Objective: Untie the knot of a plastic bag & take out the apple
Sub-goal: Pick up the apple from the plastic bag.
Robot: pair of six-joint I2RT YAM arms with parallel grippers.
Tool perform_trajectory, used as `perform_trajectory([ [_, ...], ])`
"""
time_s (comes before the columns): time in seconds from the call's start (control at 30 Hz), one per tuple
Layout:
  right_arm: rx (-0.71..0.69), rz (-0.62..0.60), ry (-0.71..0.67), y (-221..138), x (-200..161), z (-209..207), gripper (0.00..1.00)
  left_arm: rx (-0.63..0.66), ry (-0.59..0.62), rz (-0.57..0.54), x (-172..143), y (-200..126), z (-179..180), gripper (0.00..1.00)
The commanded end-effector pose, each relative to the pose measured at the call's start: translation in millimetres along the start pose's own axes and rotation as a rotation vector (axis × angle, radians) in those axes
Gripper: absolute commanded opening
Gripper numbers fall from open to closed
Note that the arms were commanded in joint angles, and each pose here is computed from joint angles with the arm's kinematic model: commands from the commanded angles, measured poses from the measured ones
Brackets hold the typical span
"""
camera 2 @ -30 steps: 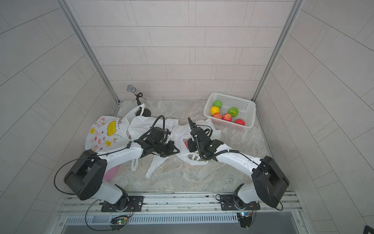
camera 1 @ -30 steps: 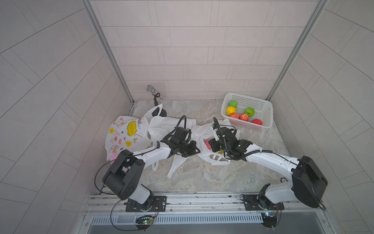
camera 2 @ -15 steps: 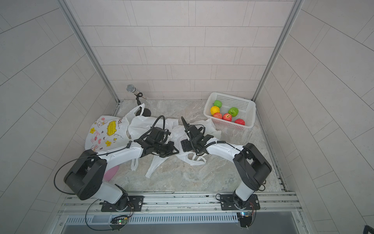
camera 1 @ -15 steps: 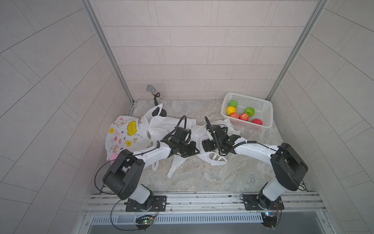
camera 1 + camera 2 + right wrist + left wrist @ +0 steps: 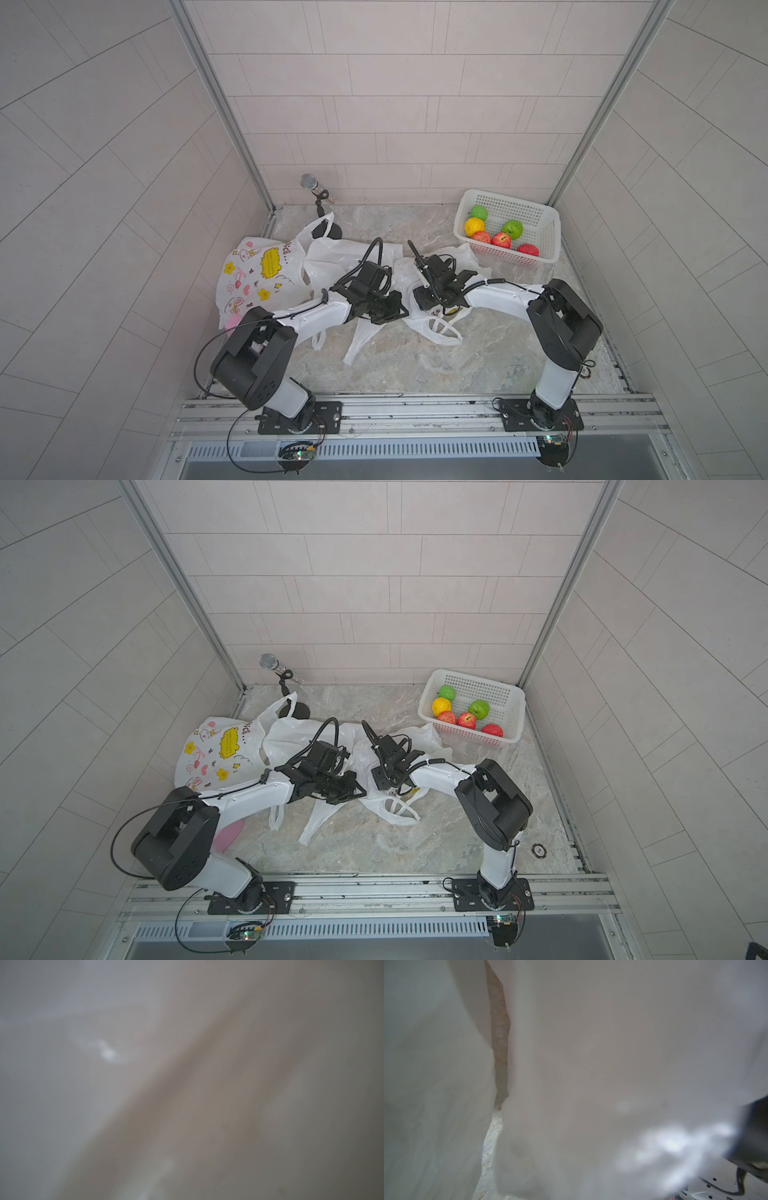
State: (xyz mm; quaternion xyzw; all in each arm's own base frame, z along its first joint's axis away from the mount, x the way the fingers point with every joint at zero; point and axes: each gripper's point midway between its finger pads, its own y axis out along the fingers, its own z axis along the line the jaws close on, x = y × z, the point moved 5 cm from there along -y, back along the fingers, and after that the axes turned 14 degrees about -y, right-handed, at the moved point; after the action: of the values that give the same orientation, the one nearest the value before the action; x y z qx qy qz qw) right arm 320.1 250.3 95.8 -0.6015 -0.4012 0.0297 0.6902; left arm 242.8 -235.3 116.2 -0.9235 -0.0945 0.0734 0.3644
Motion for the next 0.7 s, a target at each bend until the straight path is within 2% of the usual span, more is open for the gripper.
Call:
perform_trajectory([
  [0.0,-0.023,-0.034,-0.012,-17.7,3.5,-2.7,0.47,-0.001,0.025,-0.017,3.6,-6.2,-6.4,0.00],
  [0.3,0.051,-0.159,-0.037,-89.9,-25.1,4.8,0.21,-0.012,0.028,-0.055,4.9,-21.4,-12.1,0.00],
  [0.5,0.243,-0.315,-0.072,-151.1,-44.3,22.3,0.19,-0.006,0.031,-0.088,9.2,-28.3,-17.7,0.00],
  [0.57,0.223,-0.410,-0.033,-178.4,-40.5,12.0,0.17,-0.004,0.033,-0.099,10.2,-29.4,-18.3,0.00],
  [0.67,0.095,-0.526,0.106,-211.9,-28.3,-29.2,0.14,0.001,0.031,-0.104,9.9,-30.2,-17.0,0.00],
])
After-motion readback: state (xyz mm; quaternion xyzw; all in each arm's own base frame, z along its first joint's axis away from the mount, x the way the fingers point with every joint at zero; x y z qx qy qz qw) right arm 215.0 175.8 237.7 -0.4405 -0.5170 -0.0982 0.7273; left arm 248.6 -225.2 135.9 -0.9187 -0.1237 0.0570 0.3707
